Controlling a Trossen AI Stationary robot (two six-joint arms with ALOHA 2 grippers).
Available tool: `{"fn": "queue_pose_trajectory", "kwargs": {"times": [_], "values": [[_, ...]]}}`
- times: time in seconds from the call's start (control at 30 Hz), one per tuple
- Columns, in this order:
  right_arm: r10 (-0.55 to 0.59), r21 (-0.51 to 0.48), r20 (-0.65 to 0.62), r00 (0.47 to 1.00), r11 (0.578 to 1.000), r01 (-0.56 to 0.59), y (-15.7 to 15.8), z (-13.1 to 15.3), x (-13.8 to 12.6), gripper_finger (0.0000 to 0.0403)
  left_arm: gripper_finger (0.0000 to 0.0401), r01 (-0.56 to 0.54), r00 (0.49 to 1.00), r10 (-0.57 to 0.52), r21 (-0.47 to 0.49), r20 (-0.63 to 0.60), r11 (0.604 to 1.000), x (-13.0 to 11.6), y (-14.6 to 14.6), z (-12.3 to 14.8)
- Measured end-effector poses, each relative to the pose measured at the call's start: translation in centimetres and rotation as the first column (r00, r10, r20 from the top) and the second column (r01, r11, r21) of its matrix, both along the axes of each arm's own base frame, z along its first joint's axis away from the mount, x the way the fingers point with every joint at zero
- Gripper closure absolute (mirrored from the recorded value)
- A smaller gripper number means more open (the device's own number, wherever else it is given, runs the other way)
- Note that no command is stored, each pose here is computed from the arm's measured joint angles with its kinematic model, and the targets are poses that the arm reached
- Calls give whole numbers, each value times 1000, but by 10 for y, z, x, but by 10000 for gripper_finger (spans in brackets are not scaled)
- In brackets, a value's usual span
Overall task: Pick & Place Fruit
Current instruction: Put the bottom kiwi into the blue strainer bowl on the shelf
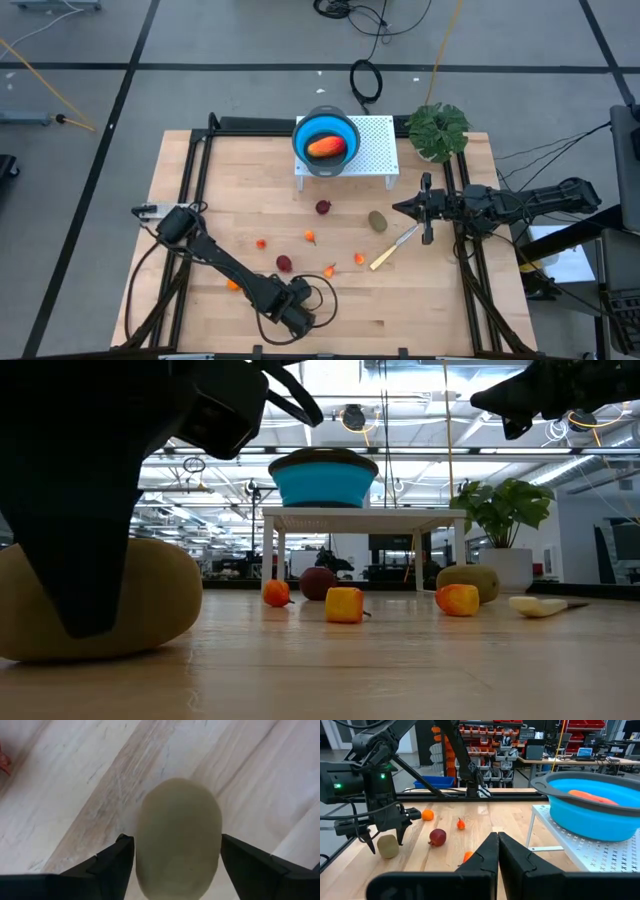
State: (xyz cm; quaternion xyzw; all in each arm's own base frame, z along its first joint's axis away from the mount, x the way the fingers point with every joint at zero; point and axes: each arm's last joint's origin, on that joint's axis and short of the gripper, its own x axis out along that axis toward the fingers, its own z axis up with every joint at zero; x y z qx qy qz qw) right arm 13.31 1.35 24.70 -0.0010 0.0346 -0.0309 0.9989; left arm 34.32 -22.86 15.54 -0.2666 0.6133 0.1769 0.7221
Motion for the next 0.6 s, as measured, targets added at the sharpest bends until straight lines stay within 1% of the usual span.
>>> {"fn": "queue_pose_trajectory", "kwargs": {"times": [0.1, 0.17, 0.37, 0.47, 0.6], "values": [[0, 0, 0, 1000, 1000, 0, 0, 0, 0, 399, 142, 8, 1000, -8, 1, 1, 1000, 0, 0, 0], [0, 0, 0, 1000, 1000, 0, 0, 0, 0, 399, 163, 24, 1000, -24, 0, 4, 1000, 0, 0, 2], [0, 1, 0, 1000, 1000, 0, 0, 0, 0, 399, 225, 26, 1000, -26, -13, -2, 1000, 0, 0, 2], [0, 1, 0, 1000, 1000, 0, 0, 0, 0, 399, 232, 29, 1000, -29, -15, -1, 999, -1, 0, 3], [0, 1, 0, 1000, 1000, 0, 0, 0, 0, 399, 217, 29, 1000, -29, -24, 8, 999, -1, 1, 9]]}}
